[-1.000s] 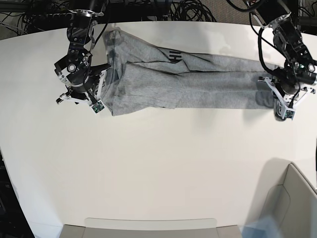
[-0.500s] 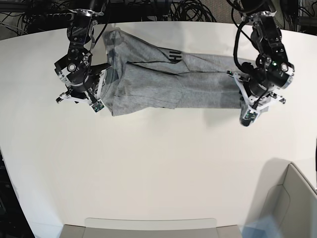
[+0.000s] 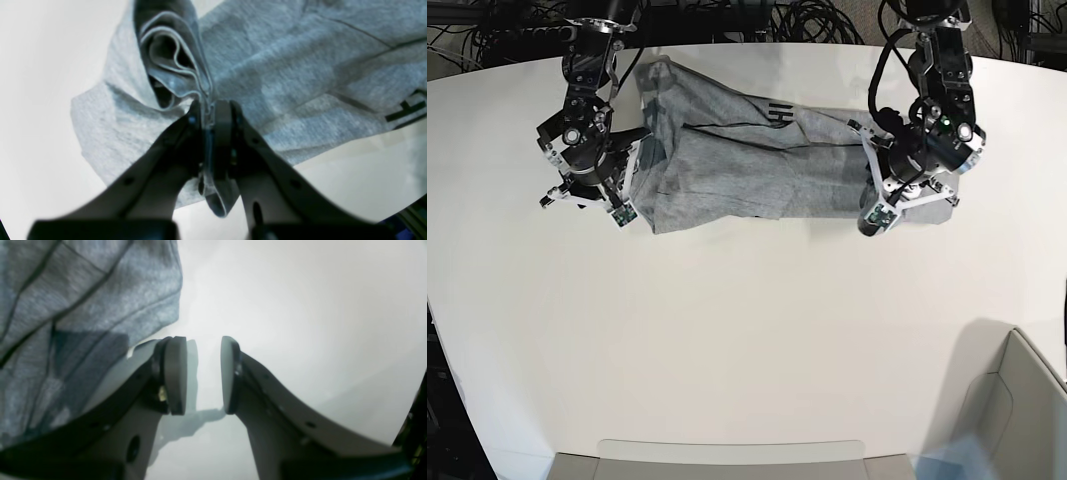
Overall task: Fold the T-shirt properly
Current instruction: 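Hold the strip end with the right gripper and push the left gripper's end toward it, then release the strip end with the right gripper and move it over the shirt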
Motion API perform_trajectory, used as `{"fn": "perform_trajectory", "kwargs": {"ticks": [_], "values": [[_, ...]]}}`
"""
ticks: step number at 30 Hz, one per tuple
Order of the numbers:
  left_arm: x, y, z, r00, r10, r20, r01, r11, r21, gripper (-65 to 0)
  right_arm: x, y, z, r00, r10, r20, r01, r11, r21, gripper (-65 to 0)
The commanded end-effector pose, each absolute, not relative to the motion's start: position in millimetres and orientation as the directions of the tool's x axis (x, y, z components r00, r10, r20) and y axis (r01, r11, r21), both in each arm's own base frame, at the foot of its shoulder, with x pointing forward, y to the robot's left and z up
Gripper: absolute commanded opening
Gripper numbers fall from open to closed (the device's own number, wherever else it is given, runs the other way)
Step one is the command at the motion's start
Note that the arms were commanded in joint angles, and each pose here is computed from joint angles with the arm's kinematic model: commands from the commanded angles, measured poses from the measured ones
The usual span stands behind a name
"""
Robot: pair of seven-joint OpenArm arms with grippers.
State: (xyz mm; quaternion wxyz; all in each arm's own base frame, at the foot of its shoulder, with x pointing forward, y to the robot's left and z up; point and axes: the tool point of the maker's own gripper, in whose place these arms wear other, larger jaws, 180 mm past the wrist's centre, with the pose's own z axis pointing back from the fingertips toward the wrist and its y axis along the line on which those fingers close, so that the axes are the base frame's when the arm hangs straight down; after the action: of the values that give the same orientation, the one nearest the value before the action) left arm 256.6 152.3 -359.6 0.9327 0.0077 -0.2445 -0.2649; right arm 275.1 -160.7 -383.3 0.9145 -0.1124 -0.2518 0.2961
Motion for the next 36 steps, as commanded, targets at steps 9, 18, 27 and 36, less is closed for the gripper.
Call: {"fn": "perform_trajectory", "kwargs": {"ticks": [9,18,27,36], "values": [[263,155,-355,0.731,-0.493,0.472,0.483,0.862,0.152,-50.1,283,-158,-374,0.672,0.611,0.419,-0.490,0.790,-0.368,-47.1],[267,136,-339,0.690,-0.475,0.546,0.500,0.858,0.114,-42.9,284,-159,-373,0.673,0.606,0.424,-0.484,0.794,-0.368,-47.1],[269,141,-336,0.693,-0.462,0.554,0.487,0.866,0.113,-53.4,297,-152,-341,0.620,0.555,0.554,-0.433,0.832,-0.348,-47.1],[266,179,-347,0.765,-0.369,0.527,0.375,0.921,0.101,-54.7,278,-171,-331,0.655,0.263,0.708,-0.330,0.943,-0.046,-47.0]]}}
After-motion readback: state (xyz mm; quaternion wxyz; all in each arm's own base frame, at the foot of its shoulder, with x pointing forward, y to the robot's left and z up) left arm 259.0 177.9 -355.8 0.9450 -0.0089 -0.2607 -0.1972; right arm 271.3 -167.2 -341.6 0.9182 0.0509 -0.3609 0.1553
